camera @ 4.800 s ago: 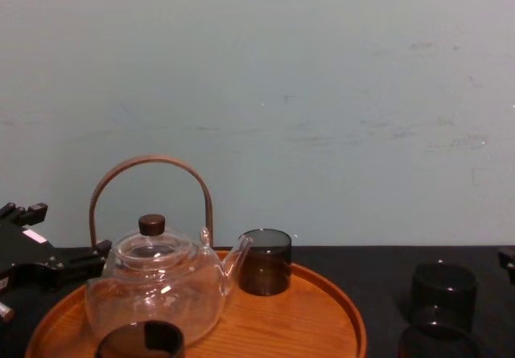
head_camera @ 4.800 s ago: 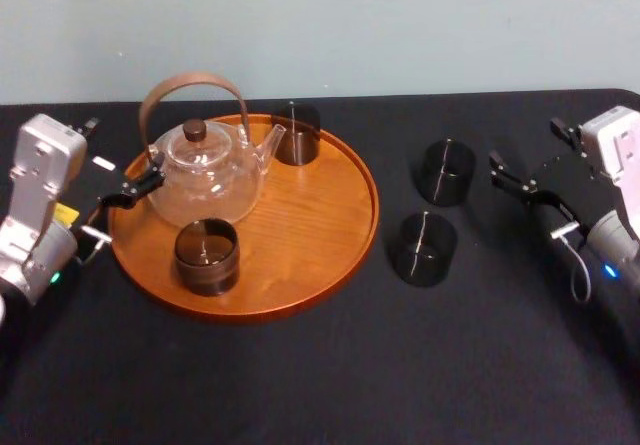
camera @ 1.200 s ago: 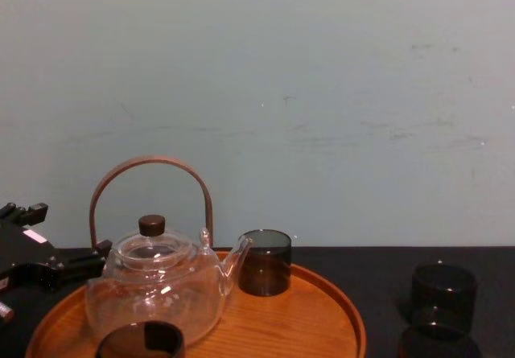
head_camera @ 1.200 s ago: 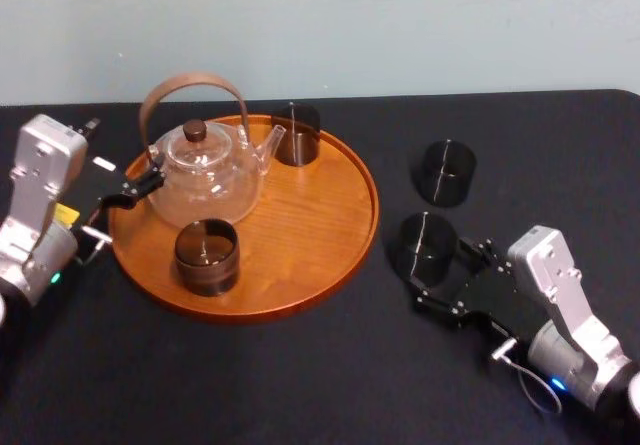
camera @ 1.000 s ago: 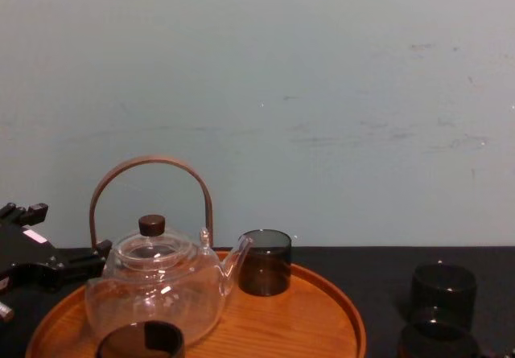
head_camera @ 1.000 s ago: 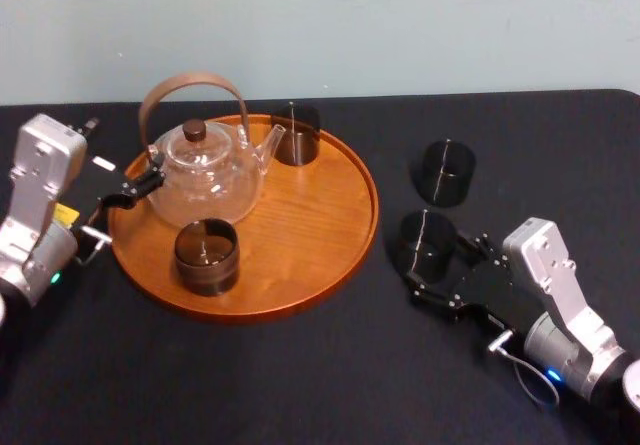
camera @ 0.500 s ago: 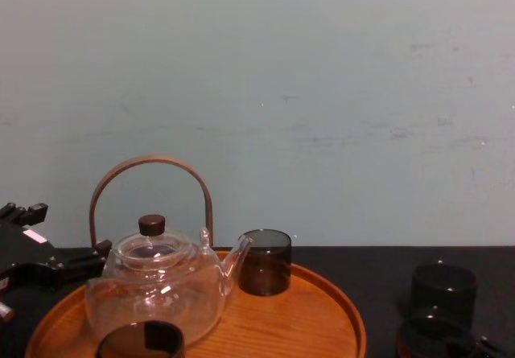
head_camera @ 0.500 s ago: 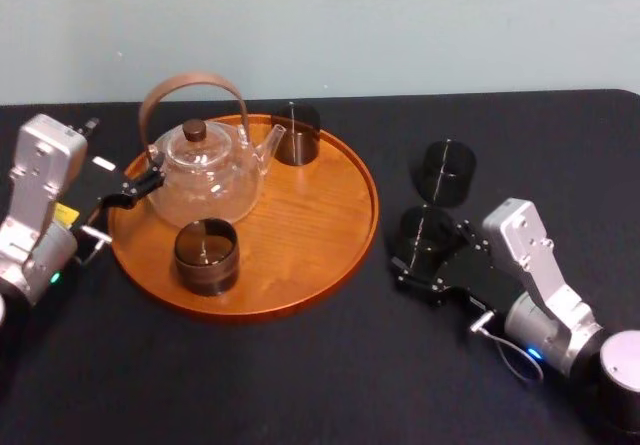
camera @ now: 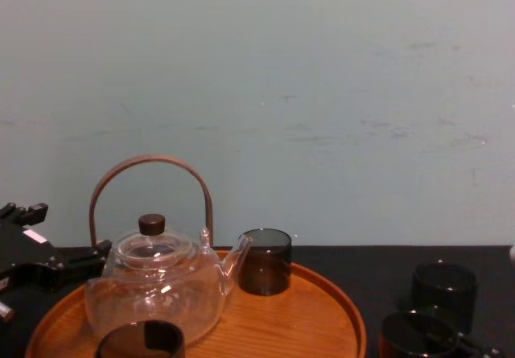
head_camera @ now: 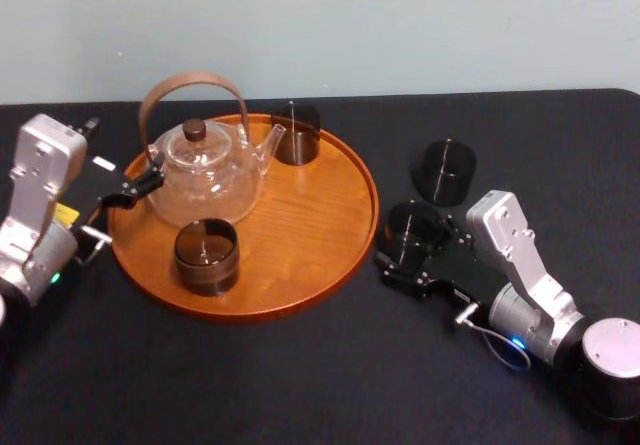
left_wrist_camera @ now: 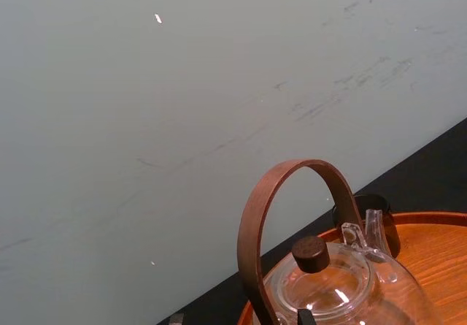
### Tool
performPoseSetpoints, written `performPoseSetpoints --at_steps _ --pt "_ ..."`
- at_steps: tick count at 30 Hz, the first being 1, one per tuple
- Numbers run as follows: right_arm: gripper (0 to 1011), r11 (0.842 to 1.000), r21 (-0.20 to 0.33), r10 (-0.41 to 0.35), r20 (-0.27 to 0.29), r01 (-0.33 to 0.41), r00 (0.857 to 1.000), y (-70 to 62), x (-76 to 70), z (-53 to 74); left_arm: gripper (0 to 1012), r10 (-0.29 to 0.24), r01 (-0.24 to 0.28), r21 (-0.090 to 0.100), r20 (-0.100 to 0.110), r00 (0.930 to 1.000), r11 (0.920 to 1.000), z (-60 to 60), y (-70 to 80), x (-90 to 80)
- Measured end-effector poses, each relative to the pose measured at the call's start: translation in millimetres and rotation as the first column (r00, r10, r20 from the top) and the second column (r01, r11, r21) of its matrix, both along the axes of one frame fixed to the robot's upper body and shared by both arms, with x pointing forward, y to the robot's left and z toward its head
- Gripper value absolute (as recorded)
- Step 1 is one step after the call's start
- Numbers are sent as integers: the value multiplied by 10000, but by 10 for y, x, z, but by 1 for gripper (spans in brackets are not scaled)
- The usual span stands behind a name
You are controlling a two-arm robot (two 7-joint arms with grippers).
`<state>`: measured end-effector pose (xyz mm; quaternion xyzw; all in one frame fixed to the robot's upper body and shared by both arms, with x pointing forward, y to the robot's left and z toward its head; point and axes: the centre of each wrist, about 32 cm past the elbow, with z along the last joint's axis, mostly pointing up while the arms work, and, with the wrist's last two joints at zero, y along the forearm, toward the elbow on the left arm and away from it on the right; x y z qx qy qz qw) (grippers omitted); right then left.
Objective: Pick up the glass from the table and place it on the tray.
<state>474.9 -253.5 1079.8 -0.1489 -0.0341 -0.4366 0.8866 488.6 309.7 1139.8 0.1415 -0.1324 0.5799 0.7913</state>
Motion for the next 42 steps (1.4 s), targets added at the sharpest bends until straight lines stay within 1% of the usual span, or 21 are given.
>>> performPoseSetpoints --at_steps 8,11,14,20,24,32,39,42 --pt "1003 10000 -12 0 1 0 10000 -5 -9 -1 1010 0 0 -1 1 10000 10000 0 0 0" --pt "955 10000 -12 0 6 0 10000 -5 -12 0 1009 0 0 0 1 10000 10000 0 0 0" --pt "929 10000 -12 -2 9 2 10000 -6 -14 1 1010 0 0 0 1 10000 10000 0 0 0" --pt "925 10000 -13 -8 12 8 10000 -8 -17 2 1010 0 0 0 0 10000 10000 0 0 0" --pt "925 9999 98 55 56 -56 10000 -26 -24 17 1009 -1 1 0 1 10000 10000 0 0 0" --pt "924 9995 140 270 245 -274 9993 -29 -52 139 1010 0 0 0 1 10000 10000 0 0 0" --pt "925 9988 134 465 432 -471 9980 18 -52 264 1010 1 -1 0 1 10000 10000 0 0 0" --pt "924 9984 129 537 519 -545 9972 57 -20 326 1010 0 0 0 1 10000 10000 0 0 0"
